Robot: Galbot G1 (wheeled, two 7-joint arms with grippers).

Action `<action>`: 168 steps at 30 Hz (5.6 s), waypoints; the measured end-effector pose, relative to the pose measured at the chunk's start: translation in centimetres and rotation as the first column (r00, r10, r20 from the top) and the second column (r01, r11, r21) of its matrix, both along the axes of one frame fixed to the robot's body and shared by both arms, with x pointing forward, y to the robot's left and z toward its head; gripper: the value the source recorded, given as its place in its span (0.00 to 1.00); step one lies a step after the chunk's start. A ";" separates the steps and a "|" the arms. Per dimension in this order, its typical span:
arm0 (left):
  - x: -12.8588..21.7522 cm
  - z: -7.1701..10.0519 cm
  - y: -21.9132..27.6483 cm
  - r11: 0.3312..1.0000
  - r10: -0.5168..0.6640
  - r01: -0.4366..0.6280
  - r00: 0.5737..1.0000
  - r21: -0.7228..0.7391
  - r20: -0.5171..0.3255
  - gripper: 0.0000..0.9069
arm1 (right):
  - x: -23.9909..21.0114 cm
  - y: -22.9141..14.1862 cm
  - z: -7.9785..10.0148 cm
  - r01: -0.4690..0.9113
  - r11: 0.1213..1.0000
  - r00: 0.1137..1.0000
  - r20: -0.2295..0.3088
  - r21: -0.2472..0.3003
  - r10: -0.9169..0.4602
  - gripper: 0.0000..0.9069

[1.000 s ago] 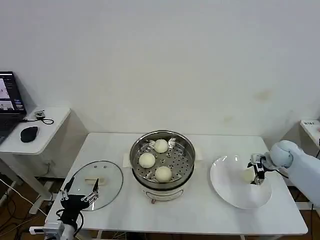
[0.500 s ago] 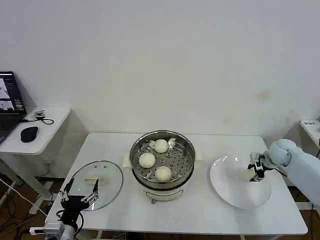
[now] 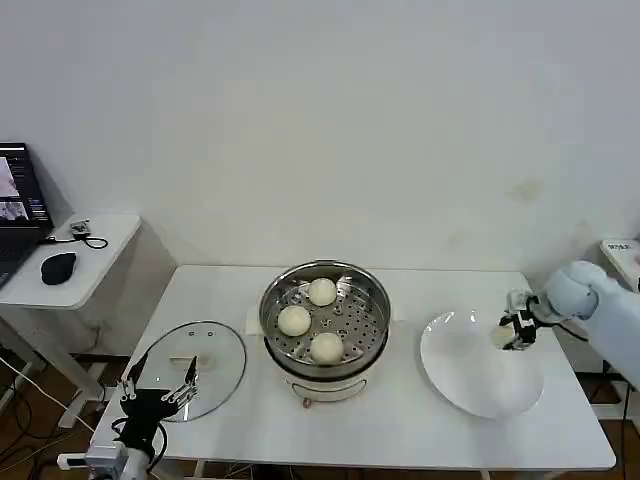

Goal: Take steamed baozi put them in steamer then cover it.

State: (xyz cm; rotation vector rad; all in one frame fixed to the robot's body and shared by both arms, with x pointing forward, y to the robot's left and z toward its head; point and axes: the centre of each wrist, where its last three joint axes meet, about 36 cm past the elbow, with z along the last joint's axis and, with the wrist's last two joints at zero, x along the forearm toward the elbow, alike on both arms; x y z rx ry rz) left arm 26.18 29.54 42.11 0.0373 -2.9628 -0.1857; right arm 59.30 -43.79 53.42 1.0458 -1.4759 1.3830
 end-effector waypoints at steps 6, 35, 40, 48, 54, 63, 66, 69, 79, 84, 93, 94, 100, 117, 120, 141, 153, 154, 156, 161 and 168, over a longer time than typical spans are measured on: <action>0.0 0.2 -0.2 1.000 -0.002 0.002 1.000 -0.003 0.006 1.00 | 0.1 4.2 4.9 -0.081 0.996 0.995 0.054 0.040 0.079 0.66; 0.6 0.6 0.3 1.000 0.012 -0.012 1.000 0.005 0.029 1.00 | 1.4 28.8 12.1 -0.160 0.954 0.987 0.060 0.252 0.150 0.67; 0.6 0.6 0.5 1.000 0.017 -0.017 0.999 0.006 0.031 1.00 | 1.8 30.1 9.8 -0.143 0.963 0.990 0.022 0.229 0.142 0.67; 0.6 0.4 0.5 1.000 0.018 -0.018 0.999 0.005 0.027 1.00 | 1.9 31.2 7.3 -0.132 0.973 0.991 -0.010 0.192 0.136 0.67; 0.7 0.3 0.6 1.000 0.018 -0.018 1.000 0.005 0.025 1.00 | 2.1 31.5 6.0 -0.131 0.977 0.991 -0.012 0.169 0.135 0.67; 0.6 0.2 0.6 1.000 0.020 -0.021 1.000 0.005 0.023 1.00 | 1.9 31.8 4.7 -0.137 0.978 0.989 -0.026 0.160 0.143 1.00; 0.6 0.1 0.6 1.000 0.022 -0.022 1.000 0.004 0.020 1.00 | 2.0 31.6 4.8 -0.139 0.978 0.990 -0.017 0.158 0.143 1.00; 0.5 0.1 0.6 1.000 0.023 -0.023 1.000 0.003 0.020 1.00 | 2.0 31.5 5.1 -0.143 0.977 0.989 -0.003 0.160 0.146 1.00; 0.5 0.2 0.6 1.000 0.021 -0.021 1.000 0.004 0.023 1.00 | 1.2 30.3 8.0 -0.155 0.963 0.987 0.085 0.222 0.139 1.00; 0.6 0.1 0.4 1.000 0.019 -0.019 1.000 -0.003 0.024 1.00 | -0.3 28.6 9.1 -0.160 0.938 0.978 0.176 0.307 0.109 1.00; 0.9 -0.7 0.6 1.000 0.008 -0.008 1.000 0.003 0.028 1.00 | -4.7 24.5 7.0 -0.204 0.796 0.893 0.441 0.569 -0.086 1.00; 0.9 -0.8 0.6 1.000 0.005 -0.005 1.000 0.004 0.029 1.00 | -5.1 24.2 6.5 -0.213 0.770 0.879 0.462 0.601 -0.118 1.00; 1.1 -1.6 0.7 0.999 0.001 -0.003 0.999 0.039 0.049 1.00 | -8.1 22.8 3.2 -0.266 0.579 0.794 0.516 0.771 -0.321 1.00; -1.1 -5.4 3.4 0.807 -0.038 0.009 0.999 0.590 0.037 1.00 | -21.9 9.1 -9.4 -0.094 0.235 0.463 0.252 0.967 -0.850 1.00; -1.3 -5.8 4.2 0.720 -0.063 0.023 0.998 0.694 0.032 1.00 | -24.2 8.0 -10.5 -0.069 0.234 0.421 0.241 0.970 -0.875 1.00; 3.4 -9.7 7.3 0.273 -0.235 0.190 0.964 0.943 -0.126 1.00 | -32.5 7.5 -12.9 0.035 0.213 0.300 0.193 0.976 -0.934 1.00; 7.3 -11.8 9.2 0.185 -0.250 0.223 0.952 0.957 -0.174 1.00 | -34.1 8.0 -13.0 0.057 0.208 0.287 0.183 0.977 -0.940 1.00; 7.5 -11.9 9.4 0.180 -0.250 0.225 0.952 0.958 -0.176 1.00 | -34.2 8.0 -13.1 0.059 0.206 0.288 0.181 0.977 -0.940 1.00; 8.0 -12.0 9.7 0.171 -0.248 0.227 0.952 0.959 -0.181 1.00 | -34.3 8.2 -13.2 0.063 0.206 0.290 0.179 0.977 -0.940 1.00; 9.1 -12.5 9.9 0.155 -0.250 0.232 0.950 0.960 -0.189 1.00 | -34.7 8.3 -13.5 0.073 0.207 0.291 0.178 0.976 -0.940 1.00; 10.7 -13.1 9.6 0.149 -0.252 0.234 0.949 0.961 -0.192 1.00 | -35.2 8.4 -13.8 0.085 0.212 0.292 0.179 0.974 -0.940 1.00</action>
